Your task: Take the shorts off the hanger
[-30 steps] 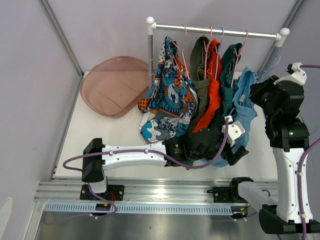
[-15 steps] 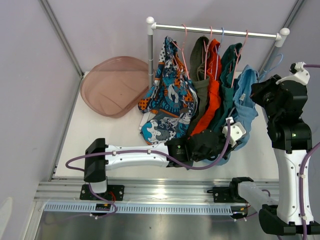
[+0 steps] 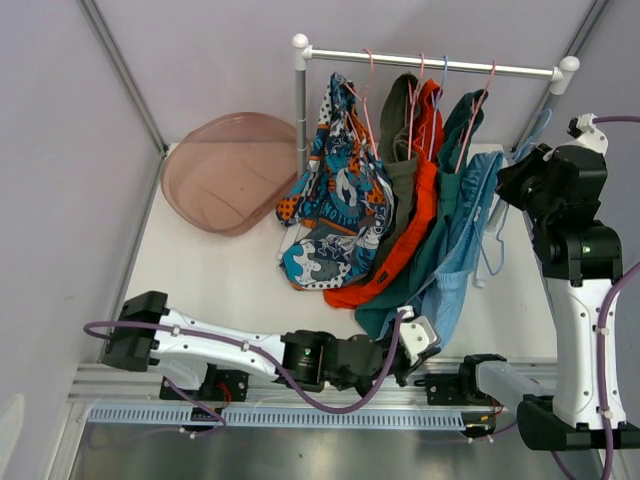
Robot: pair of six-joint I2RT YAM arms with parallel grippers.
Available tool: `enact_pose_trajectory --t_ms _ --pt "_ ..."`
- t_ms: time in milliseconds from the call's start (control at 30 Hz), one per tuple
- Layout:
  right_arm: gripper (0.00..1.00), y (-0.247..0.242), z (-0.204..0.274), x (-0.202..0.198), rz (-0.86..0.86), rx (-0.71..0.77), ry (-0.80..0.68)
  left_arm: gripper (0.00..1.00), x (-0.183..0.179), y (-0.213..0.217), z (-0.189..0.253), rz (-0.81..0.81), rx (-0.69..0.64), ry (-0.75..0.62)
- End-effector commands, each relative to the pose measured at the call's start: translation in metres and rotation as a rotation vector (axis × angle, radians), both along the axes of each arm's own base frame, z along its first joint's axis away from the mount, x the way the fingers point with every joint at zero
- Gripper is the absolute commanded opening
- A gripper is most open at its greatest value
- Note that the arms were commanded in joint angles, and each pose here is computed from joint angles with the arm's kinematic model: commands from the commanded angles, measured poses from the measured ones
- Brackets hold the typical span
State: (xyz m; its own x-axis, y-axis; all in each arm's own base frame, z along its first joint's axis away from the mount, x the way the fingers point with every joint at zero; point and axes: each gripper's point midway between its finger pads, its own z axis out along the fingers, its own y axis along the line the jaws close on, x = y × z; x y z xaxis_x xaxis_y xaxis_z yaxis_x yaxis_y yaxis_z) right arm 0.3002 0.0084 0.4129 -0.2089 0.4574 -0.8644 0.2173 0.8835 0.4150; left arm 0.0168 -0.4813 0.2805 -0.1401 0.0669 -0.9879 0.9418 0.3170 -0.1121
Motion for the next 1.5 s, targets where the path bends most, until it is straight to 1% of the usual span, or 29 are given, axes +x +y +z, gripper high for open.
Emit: enact_pose_trajectory --t_ms 0,100,133,200,233,300,333,367,400,433,500,533,567,633,700,733,767,800,833,900,933,967,1033,1133,1233,1300,1333,1433,1467 --pt "0.0 -0.013 0.072 0.004 -0.056 -0.013 -0.245 0.0 -0.023 0.003 -0.025 -0.052 0.037 0.071" --pt "0.0 -0.012 0.076 -0.006 -0.048 -0.009 -0.241 0.0 -0.02 -0.005 -0.03 -0.042 0.064 0.029" --pt "0.0 -0.011 0.077 -0.011 -0.041 -0.006 -0.236 0.0 -0.015 -0.01 -0.021 -0.018 0.054 0.017" --pt "0.0 -0.007 0.081 -0.023 -0.022 0.002 -0.243 0.0 -0.007 -0.022 -0.039 0.001 0.104 -0.008" --pt "0.0 -0.005 0.081 -0.029 -0.011 0.016 -0.239 0.0 0.008 -0.03 -0.022 0.032 0.077 -0.005" --pt "0.0 0.007 0.078 -0.048 0.051 0.045 -0.218 0.0 0.03 -0.042 -0.039 0.083 0.124 0.0" --pt "0.0 0.012 0.07 -0.057 0.068 0.071 -0.186 0.0 0.056 -0.05 -0.013 0.135 0.089 0.006" --pt "0.0 0.016 0.065 -0.064 0.087 0.083 -0.17 0.0 0.07 -0.054 -0.013 0.157 0.099 0.008" --pt "0.0 0.019 0.067 -0.079 0.107 0.096 -0.181 0.0 0.084 -0.061 -0.028 0.181 0.139 0.008" --pt "0.0 0.025 0.059 -0.088 0.132 0.121 -0.153 0.0 0.11 -0.068 0.009 0.223 0.08 0.008" --pt "0.0 0.031 0.055 -0.103 0.162 0.138 -0.136 0.0 0.134 -0.078 0.004 0.248 0.13 0.003" --pt "0.0 0.032 0.048 -0.113 0.168 0.146 -0.108 0.0 0.155 -0.081 0.024 0.277 0.095 0.003" --pt "0.0 0.033 0.045 -0.118 0.173 0.151 -0.092 0.0 0.164 -0.085 0.04 0.285 0.066 0.012" --pt "0.0 0.035 0.044 -0.127 0.186 0.153 -0.073 0.0 0.182 -0.089 0.032 0.296 0.1 0.045" --pt "0.0 0.03 0.045 -0.128 0.167 0.126 -0.077 0.0 0.184 -0.087 0.034 0.298 0.105 0.06" --pt "0.0 0.028 0.05 -0.126 0.16 0.116 -0.091 0.0 0.177 -0.089 0.037 0.272 0.089 0.063" --pt "0.0 0.026 0.05 -0.12 0.157 0.097 -0.089 0.0 0.167 -0.079 0.02 0.249 0.12 0.079" --pt "0.0 0.024 0.052 -0.115 0.147 0.087 -0.092 0.0 0.157 -0.076 0.023 0.225 0.106 0.085" --pt "0.0 0.024 0.057 -0.107 0.147 0.077 -0.112 0.0 0.139 -0.073 0.008 0.193 0.119 0.09" --pt "0.0 0.021 0.058 -0.085 0.135 0.059 -0.103 0.0 0.114 -0.054 0.013 0.162 0.109 0.102" --pt "0.0 0.02 0.065 -0.076 0.133 0.043 -0.13 0.0 0.091 -0.048 -0.001 0.124 0.142 0.113" --pt "0.0 0.019 0.067 -0.067 0.132 0.034 -0.136 0.0 0.079 -0.04 0.0 0.105 0.146 0.116" --pt "0.0 0.012 0.071 -0.041 0.1 0.0 -0.142 0.0 0.047 -0.012 -0.003 0.062 0.177 0.125" --pt "0.0 0.007 0.079 -0.008 0.083 -0.046 -0.155 0.0 0.026 0.036 0.02 0.084 0.157 0.115" --pt "0.0 0.004 0.082 0.025 0.069 -0.074 -0.162 0.0 0.027 0.087 0.05 0.13 0.131 0.132" --pt "0.0 0.002 0.086 0.039 0.06 -0.089 -0.168 0.0 0.038 0.117 0.058 0.193 0.132 0.123" --pt "0.0 0.001 0.081 0.055 0.059 -0.095 -0.157 0.0 0.043 0.137 0.073 0.214 0.089 0.125" --pt "0.0 -0.003 0.088 0.079 0.033 -0.104 -0.181 0.0 0.06 0.178 0.088 0.299 0.036 0.11" --pt "0.0 -0.004 0.091 0.085 0.029 -0.105 -0.19 0.0 0.064 0.185 0.081 0.324 0.05 0.101"
